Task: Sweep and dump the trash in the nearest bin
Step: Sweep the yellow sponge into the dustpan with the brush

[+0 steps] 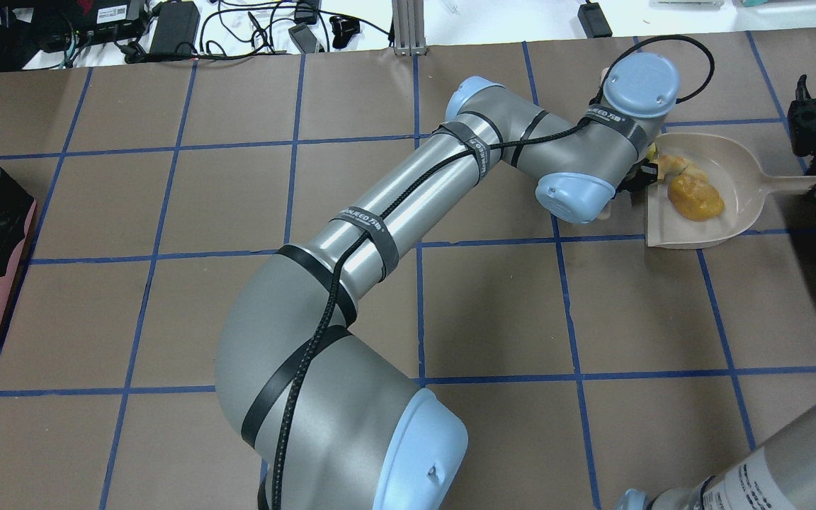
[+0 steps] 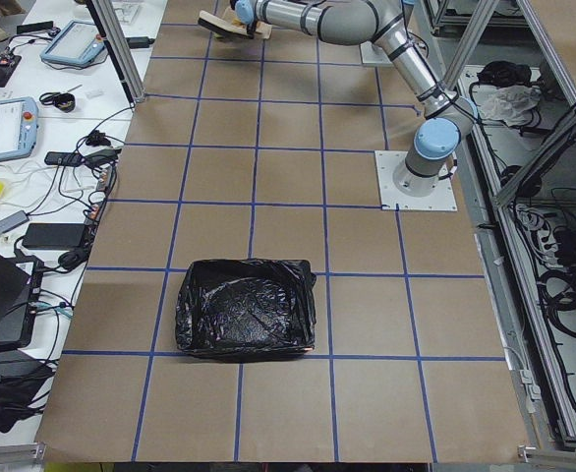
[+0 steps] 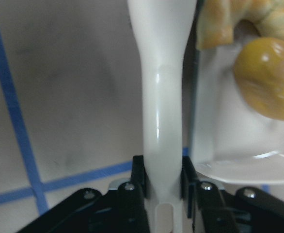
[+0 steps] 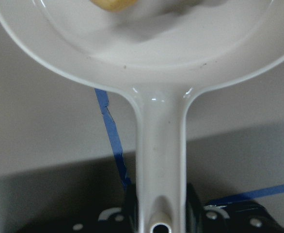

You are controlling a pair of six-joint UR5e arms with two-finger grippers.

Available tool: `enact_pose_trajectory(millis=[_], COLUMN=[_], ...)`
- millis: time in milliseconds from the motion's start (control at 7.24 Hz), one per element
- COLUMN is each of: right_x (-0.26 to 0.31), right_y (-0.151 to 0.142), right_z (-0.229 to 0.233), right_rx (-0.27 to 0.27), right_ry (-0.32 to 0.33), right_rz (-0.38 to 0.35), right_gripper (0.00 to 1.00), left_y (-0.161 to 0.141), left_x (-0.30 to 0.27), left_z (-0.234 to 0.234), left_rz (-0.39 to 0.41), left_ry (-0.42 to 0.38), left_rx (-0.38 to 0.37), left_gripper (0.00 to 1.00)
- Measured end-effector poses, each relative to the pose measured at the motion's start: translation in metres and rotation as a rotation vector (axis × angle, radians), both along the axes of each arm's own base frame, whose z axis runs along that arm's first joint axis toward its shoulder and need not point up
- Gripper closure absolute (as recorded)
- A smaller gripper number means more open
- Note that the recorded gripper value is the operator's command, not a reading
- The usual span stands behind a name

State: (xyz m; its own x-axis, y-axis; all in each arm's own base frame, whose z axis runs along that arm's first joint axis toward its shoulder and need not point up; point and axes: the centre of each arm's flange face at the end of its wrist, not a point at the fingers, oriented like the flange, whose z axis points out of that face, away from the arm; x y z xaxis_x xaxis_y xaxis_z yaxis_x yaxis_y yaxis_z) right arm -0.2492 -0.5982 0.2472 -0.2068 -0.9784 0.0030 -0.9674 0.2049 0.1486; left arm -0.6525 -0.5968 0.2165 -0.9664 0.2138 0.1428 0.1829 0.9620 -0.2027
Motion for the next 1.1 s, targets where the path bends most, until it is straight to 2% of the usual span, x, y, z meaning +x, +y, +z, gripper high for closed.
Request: enact_pose_trajectory(millis=[414,1104], right_x=[0.001,0.003], right_y=[0.001,0.001], right_z=[-0.001,-0.002], right_rx=[0.001,-0.007], right_ry=[-0.004,-0.018], right_rz=[0.003,-0.011], right_gripper=[0.91,0.91], left_y=[-0.029,-0.027], left_x=[0.012,0.0], left_z=[-0.011,-0.017], left_rz=[0.019,0.048], left_ry=[0.002,0.07], left_rx=[-0.033,-0.025], left_gripper=[1.0,1.0])
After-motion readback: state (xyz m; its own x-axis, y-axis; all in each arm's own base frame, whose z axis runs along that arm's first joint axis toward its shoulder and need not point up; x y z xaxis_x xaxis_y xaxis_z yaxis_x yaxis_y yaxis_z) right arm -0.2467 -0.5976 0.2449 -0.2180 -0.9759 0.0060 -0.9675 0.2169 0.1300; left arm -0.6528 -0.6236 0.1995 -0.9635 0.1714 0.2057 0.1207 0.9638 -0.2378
